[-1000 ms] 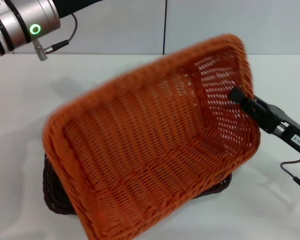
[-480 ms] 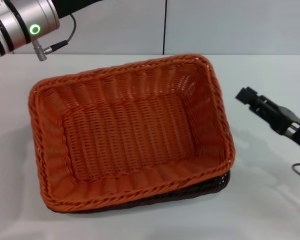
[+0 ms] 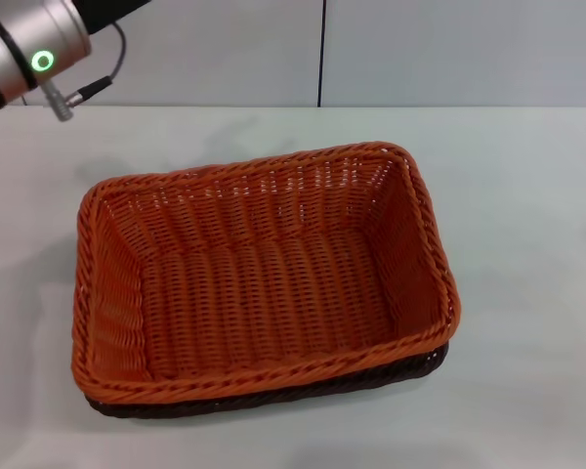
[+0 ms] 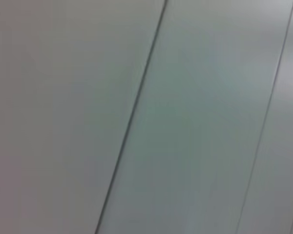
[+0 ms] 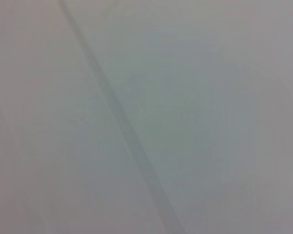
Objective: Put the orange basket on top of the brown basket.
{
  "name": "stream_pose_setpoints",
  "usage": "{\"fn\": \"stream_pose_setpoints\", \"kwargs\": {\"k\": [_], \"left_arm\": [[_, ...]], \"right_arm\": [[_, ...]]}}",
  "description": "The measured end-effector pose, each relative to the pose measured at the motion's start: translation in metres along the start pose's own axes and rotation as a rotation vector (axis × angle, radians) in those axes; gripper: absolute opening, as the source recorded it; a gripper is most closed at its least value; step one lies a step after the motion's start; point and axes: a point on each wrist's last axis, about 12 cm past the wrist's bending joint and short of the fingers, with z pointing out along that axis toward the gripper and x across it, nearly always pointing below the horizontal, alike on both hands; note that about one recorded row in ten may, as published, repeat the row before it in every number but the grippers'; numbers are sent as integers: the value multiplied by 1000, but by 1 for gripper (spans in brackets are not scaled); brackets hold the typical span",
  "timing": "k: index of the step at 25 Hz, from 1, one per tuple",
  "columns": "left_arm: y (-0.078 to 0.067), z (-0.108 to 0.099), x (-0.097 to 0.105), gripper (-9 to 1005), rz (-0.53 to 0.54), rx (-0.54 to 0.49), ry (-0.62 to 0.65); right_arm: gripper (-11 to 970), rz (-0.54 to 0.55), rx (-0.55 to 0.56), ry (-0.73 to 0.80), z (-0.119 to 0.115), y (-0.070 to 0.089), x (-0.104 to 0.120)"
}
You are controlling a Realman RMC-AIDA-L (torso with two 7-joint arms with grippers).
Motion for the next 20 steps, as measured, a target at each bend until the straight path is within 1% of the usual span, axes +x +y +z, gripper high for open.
{"fn": "stream_pose_setpoints", "kwargs": {"k": [1, 2, 3, 5, 6, 7, 8, 9, 10, 11, 12, 14, 16, 17, 18, 19, 20], "left_arm": [[1, -3, 0, 862, -2, -4, -13], [2, -8, 2, 862, -7, -11, -34], [3, -11, 2, 862, -9, -14, -50], [4, -20, 6, 862, -18, -17, -85], [5, -29, 9, 862, -23, -16, -126], [5, -29, 9, 862, -23, -16, -126], [5, -34, 11, 862, -26, -17, -147], [6, -40, 14, 862, -26, -23, -167], [7, -46, 16, 862, -24, -29, -194], [7, -59, 22, 862, -4, -38, -253], [7, -59, 22, 862, -4, -38, -253], [7, -73, 26, 862, 32, -47, -319], [9, -89, 31, 862, 74, -84, -398], [9, -94, 33, 862, 85, -98, -418], [13, -115, 39, 862, 117, -174, -518], [13, -115, 39, 862, 117, -174, -518], [14, -122, 43, 862, 119, -203, -545]], "right_arm": [[579, -76, 71, -39, -7, -10, -13], [579, -114, 105, -54, -10, -14, -18], [579, -114, 105, -54, -10, -14, -18], [579, -184, 168, -81, -12, -22, -24], [579, -271, 235, -101, -11, -29, -27], [579, -271, 235, -101, -11, -29, -27], [579, -356, 289, -114, -7, -33, -26], [579, -356, 289, -114, -7, -33, -26], [579, -401, 313, -121, -5, -35, -26], [579, -468, 359, -137, 0, -37, -23], [579, -468, 359, -137, 0, -37, -23], [579, -509, 408, -157, 4, -41, -22], [579, -525, 460, -184, 8, -45, -23], [579, -525, 460, -184, 8, -45, -23], [579, -529, 489, -204, 11, -47, -24], [579, -529, 489, -204, 11, -47, -24], [579, -527, 500, -214, 12, -47, -24]]}}
